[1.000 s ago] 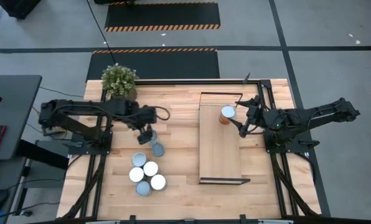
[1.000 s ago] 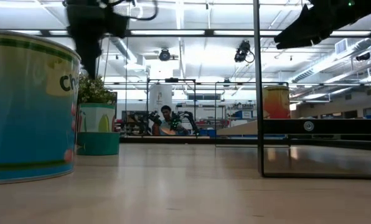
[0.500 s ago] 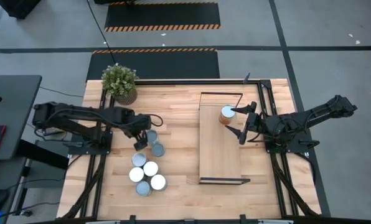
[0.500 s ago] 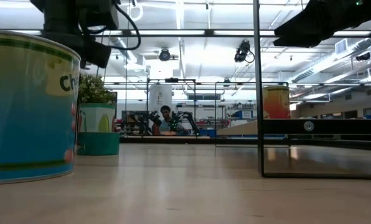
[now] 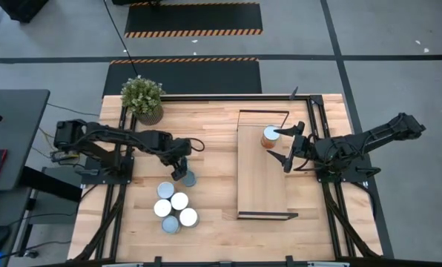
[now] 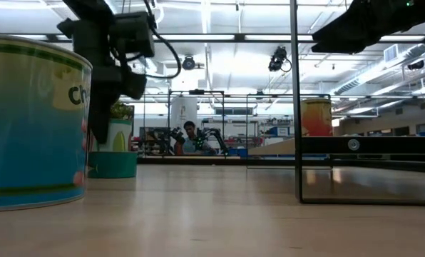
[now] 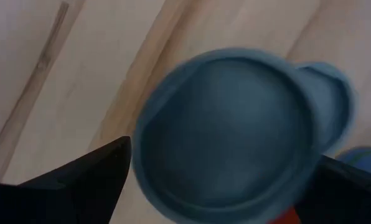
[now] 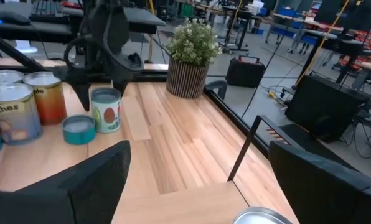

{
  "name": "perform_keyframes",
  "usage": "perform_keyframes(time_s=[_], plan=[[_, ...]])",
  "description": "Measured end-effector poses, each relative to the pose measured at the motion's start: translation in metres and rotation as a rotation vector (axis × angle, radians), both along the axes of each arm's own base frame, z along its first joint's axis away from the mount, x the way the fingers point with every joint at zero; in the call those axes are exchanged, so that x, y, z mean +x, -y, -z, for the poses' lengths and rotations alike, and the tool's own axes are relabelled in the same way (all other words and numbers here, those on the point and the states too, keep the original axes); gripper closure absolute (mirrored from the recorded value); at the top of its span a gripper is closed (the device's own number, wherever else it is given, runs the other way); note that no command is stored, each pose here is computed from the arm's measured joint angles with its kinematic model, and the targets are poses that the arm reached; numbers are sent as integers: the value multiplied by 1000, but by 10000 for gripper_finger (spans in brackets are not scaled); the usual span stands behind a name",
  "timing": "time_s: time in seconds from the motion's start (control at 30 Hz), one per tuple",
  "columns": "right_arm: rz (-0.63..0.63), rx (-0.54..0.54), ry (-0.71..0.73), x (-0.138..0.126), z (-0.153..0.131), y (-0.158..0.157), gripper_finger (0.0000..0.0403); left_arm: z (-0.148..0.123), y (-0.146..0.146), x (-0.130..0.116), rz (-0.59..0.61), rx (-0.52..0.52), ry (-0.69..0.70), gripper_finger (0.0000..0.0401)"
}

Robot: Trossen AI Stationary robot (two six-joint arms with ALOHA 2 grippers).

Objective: Pick and place cans onto a shelf
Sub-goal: Put the canned mix vegetables on the shelf

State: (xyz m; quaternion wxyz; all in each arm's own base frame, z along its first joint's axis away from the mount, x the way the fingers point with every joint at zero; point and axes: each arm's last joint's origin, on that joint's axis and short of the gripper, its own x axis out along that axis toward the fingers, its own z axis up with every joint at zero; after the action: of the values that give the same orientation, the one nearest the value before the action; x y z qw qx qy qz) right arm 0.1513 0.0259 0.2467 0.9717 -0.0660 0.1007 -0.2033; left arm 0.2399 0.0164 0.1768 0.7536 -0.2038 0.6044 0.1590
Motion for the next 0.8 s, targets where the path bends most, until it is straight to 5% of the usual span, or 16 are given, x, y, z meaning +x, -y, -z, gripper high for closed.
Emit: perform_keyframes(time_s=[0.2,0.6,0.8], plan=[[1,-2,-2,1,0,0,14,6,0,4,2,-2,-15,27],[6,-10,6,3,0,-1,14,4,-4,12,-18,3,74,119],[22,-14,13,4,-1,2,14,-17,-16,40,-3,48,152,120]])
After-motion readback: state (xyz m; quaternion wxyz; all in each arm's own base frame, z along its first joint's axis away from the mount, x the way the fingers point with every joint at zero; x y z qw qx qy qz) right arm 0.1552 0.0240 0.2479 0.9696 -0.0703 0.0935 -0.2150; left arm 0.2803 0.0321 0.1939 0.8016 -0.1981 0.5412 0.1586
